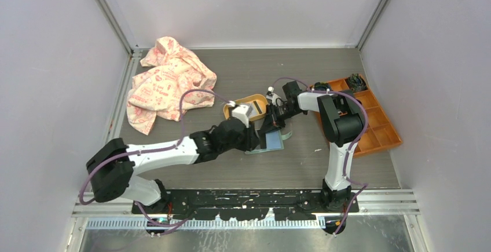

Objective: Put the credit cards into the card holder
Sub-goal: Insert the credit card into the card holder.

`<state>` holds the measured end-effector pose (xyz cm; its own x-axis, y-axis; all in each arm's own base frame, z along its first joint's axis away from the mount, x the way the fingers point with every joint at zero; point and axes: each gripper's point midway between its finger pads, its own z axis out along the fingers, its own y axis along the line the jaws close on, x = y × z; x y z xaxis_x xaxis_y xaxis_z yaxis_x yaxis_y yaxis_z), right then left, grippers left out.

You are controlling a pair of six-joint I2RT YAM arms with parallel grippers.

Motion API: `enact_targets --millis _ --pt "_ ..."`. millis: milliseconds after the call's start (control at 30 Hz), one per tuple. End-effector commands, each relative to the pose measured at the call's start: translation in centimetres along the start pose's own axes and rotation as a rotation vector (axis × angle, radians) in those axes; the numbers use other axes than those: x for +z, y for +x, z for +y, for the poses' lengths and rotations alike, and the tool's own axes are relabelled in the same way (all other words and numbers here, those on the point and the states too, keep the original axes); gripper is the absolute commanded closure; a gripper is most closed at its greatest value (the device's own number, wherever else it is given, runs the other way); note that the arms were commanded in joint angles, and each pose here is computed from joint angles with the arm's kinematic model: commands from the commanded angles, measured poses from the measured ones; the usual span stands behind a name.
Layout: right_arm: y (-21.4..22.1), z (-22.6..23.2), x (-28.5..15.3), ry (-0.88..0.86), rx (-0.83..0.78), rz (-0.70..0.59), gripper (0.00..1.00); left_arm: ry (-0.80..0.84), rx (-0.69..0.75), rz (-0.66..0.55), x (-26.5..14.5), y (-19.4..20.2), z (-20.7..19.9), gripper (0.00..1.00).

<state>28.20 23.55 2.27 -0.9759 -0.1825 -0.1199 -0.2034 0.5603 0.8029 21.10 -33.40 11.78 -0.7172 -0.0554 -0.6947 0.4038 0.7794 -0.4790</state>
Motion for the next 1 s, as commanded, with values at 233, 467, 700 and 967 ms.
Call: enact_targets --millis 233,467,700,967 --pt "-0.6 -0.7 0.2 0.055 -0.048 -0.008 0.82 -0.13 0.199 0.084 5.4 1.1 -3.9 0.71" --pt "-0.6 -0.8 0.2 0.058 -0.047 -0.005 0.82 -0.145 0.221 0.111 8.2 1.1 -5.0 0.71" --pt "-0.5 -0.9 0.2 0.061 -0.047 0.0 0.82 -0.207 0.245 0.152 10.4 1.8 -4.5 0.71" --pt "-0.5 -0.9 0.2 0.063 -0.048 0.003 0.82 -0.338 0.269 0.168 10.7 1.4 -1.7 0.71"
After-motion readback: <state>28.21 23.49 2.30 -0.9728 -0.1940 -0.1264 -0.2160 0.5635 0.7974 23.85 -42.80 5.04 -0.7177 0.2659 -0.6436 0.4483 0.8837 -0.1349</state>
